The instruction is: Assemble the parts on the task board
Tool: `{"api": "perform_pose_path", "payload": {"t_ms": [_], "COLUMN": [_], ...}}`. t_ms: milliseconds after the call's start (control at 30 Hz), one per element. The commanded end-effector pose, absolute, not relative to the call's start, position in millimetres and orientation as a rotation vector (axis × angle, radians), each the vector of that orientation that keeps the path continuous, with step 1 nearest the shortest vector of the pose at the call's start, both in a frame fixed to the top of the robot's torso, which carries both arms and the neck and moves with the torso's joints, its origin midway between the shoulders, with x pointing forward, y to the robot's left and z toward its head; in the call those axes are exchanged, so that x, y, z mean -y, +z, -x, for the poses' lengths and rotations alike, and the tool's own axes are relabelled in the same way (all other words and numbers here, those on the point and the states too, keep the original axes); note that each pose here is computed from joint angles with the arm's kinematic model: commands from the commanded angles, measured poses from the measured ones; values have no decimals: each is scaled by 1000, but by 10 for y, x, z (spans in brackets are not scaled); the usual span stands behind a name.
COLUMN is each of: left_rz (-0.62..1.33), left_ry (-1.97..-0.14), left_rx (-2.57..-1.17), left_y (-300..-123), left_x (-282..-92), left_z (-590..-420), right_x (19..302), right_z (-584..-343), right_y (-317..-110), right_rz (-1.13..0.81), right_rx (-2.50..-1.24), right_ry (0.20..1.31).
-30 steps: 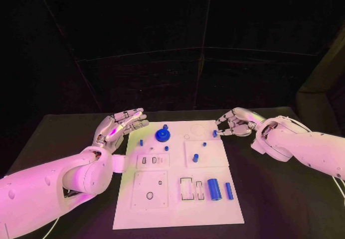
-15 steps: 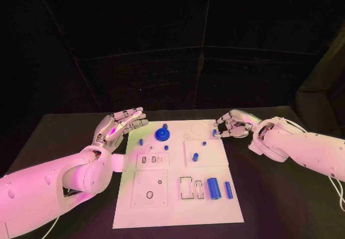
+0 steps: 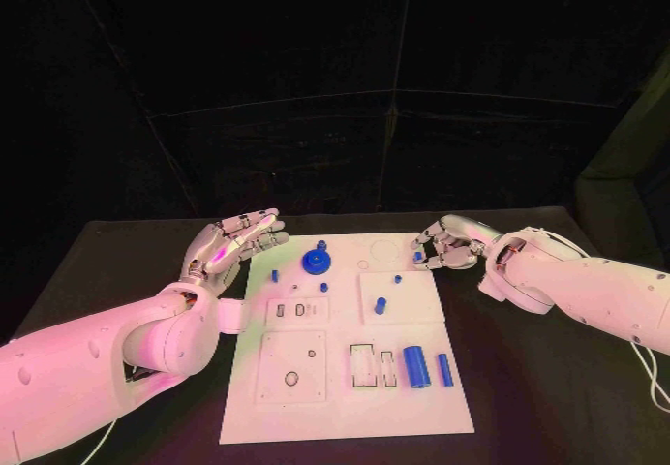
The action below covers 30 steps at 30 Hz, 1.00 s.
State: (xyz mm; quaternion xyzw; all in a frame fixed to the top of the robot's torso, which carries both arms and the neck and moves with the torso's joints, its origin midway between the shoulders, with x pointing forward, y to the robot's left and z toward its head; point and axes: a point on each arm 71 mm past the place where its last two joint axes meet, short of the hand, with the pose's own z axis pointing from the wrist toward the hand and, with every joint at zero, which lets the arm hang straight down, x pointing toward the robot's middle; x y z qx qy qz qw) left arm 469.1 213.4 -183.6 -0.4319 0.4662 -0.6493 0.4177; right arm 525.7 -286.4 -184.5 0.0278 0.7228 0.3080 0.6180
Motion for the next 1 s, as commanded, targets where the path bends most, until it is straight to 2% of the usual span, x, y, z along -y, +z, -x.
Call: {"api": "perform_pose_path", "payload": {"t_ms": [33,1000], "left_rz": [1068,1069], "left_ry": [-1649,-1642], "left_rx": [-1169,-1168], "left_y": [-1817,-1820], "left_x": [-2121,-2138], "left_z": [-4687,-4691], "right_x": [2863,2858], "right_z": [-5262,-5271], "right_y": [-1851,-1855], "right_rz": [-52,-33], "right_rx": [-1682,-1681], "right_ry": [697,677]}}
